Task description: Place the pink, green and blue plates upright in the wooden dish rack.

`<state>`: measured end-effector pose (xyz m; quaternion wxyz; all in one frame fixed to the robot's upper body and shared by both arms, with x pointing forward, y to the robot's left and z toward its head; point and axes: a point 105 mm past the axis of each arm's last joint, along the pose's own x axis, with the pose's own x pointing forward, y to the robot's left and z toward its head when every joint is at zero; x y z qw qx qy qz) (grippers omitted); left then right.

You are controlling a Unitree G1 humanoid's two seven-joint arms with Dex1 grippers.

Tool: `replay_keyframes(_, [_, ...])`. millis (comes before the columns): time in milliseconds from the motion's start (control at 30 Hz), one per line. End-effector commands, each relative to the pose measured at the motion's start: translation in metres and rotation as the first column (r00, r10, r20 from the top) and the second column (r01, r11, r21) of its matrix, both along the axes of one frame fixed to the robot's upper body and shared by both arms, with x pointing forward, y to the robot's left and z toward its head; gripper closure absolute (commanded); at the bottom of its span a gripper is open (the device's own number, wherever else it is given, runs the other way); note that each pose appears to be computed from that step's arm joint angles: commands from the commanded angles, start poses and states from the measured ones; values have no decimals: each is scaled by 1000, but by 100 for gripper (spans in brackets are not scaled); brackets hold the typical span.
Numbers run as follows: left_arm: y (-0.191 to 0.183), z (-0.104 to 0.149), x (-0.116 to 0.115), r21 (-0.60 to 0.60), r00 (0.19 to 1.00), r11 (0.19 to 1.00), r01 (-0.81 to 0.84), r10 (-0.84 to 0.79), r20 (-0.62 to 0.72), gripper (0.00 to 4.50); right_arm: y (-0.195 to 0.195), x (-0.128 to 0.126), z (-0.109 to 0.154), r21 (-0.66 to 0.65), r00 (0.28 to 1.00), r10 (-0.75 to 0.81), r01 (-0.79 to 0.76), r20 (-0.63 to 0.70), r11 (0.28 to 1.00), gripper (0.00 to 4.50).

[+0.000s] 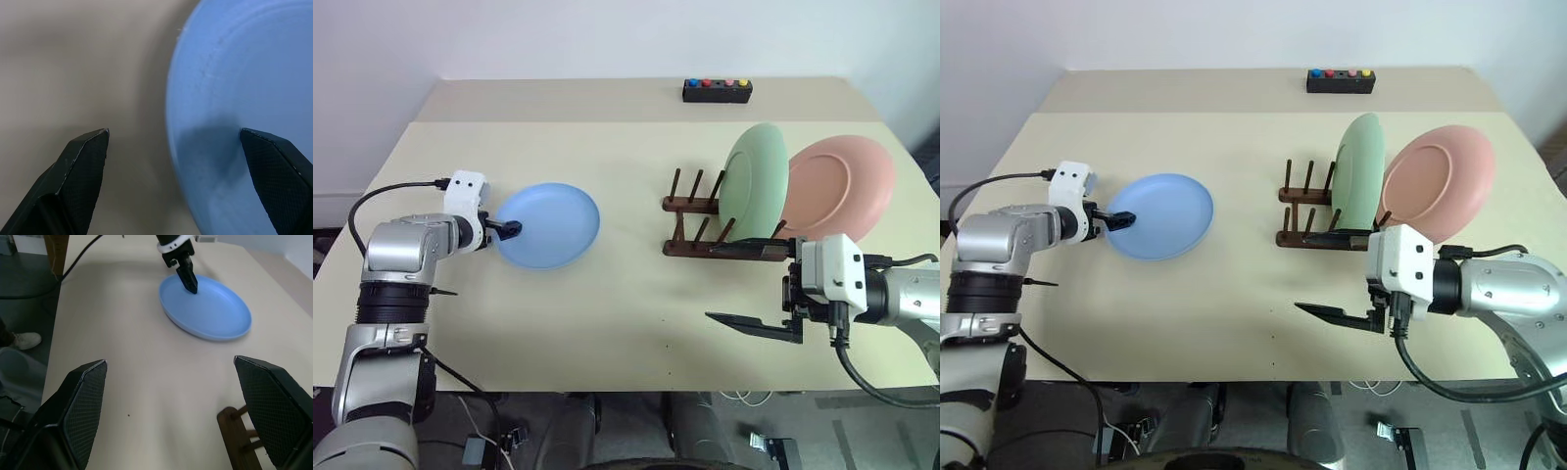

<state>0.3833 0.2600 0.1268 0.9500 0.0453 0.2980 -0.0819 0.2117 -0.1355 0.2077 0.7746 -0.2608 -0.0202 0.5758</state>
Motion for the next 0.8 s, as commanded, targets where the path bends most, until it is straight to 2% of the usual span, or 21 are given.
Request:
replay_keyframes(33, [-2, 1, 3, -7, 1000, 1000, -5, 5, 10, 38, 4, -4, 4, 4, 999, 11, -11, 34, 1000, 25])
replay_keyframes(100, [-4, 2, 4, -7, 1000, 1000, 2, -2, 17, 95, 4, -3, 3, 4, 999, 7, -8, 34, 1000, 25])
replay_keyframes(333, [-6, 10, 7, -46, 998, 999, -2, 5, 69, 444, 4, -1, 2, 2, 999, -4, 4, 39, 1000, 25])
replay_keyframes(433, [-7, 19, 10, -84, 990, 996, -2, 13, 138, 448, 2, 4, 3, -3, 998, -26, 26, 54, 1000, 25])
replay_keyframes(567, [-28, 64, 10, -202, 920, 971, 127, -39, 389, 448, -3, 22, 9, -5, 987, -103, 104, 125, 995, 25])
replay_keyframes(800, [-65, 125, 2, -192, 781, 950, 247, -77, 620, 448, 5, 50, 31, -30, 915, -151, 175, 375, 984, 25])
